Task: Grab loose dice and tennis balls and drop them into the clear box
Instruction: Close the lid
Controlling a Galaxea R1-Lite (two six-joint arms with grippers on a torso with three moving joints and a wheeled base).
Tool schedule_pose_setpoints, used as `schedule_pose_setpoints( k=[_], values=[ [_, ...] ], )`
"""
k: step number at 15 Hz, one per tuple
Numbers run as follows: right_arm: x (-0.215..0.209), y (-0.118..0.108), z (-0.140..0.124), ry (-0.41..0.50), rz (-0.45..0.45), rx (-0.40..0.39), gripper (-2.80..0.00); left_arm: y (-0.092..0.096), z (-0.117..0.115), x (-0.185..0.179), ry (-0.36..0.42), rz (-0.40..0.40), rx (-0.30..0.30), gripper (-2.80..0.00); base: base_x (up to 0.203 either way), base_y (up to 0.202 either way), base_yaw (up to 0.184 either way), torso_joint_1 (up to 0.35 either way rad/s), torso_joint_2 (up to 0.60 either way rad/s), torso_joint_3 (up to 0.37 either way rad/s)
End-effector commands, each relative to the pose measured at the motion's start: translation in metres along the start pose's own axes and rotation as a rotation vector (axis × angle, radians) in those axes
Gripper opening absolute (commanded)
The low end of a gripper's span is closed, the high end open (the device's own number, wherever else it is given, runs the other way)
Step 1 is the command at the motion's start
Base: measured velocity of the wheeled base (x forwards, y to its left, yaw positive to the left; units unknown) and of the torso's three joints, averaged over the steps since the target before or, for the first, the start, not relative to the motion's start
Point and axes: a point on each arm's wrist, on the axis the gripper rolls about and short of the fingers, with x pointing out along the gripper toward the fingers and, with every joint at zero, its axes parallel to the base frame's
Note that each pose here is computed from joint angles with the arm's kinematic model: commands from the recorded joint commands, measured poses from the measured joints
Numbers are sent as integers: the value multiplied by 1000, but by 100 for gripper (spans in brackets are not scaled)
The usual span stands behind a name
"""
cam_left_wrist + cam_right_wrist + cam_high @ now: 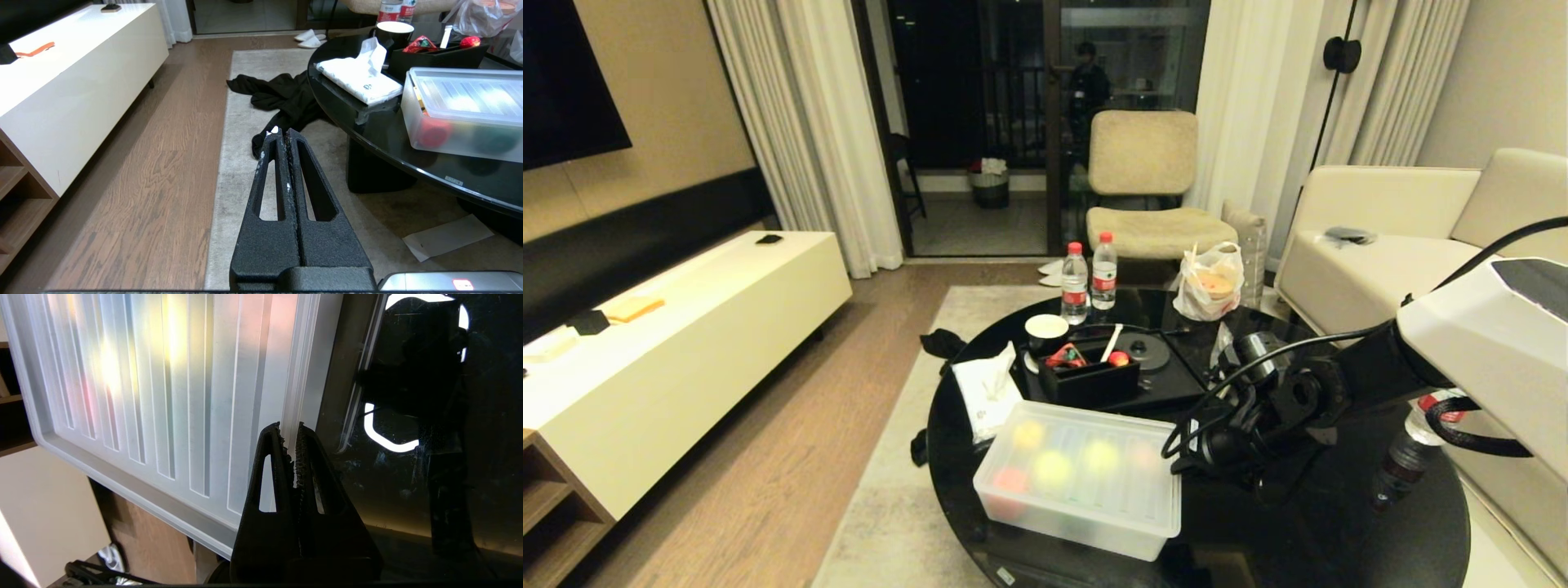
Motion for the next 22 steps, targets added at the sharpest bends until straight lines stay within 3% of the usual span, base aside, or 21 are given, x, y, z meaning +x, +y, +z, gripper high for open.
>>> schedule_pose_setpoints(
  k=[1,22],
  values=[
    [6,2,-2,9,-21,-4,-280,0,-1,0,4,0,-1,-280,0,0,0,0,0,0],
    [-8,9,2,-53,-17,-29,-280,0,-1,0,4,0,-1,-280,0,0,0,0,0,0]
  ],
)
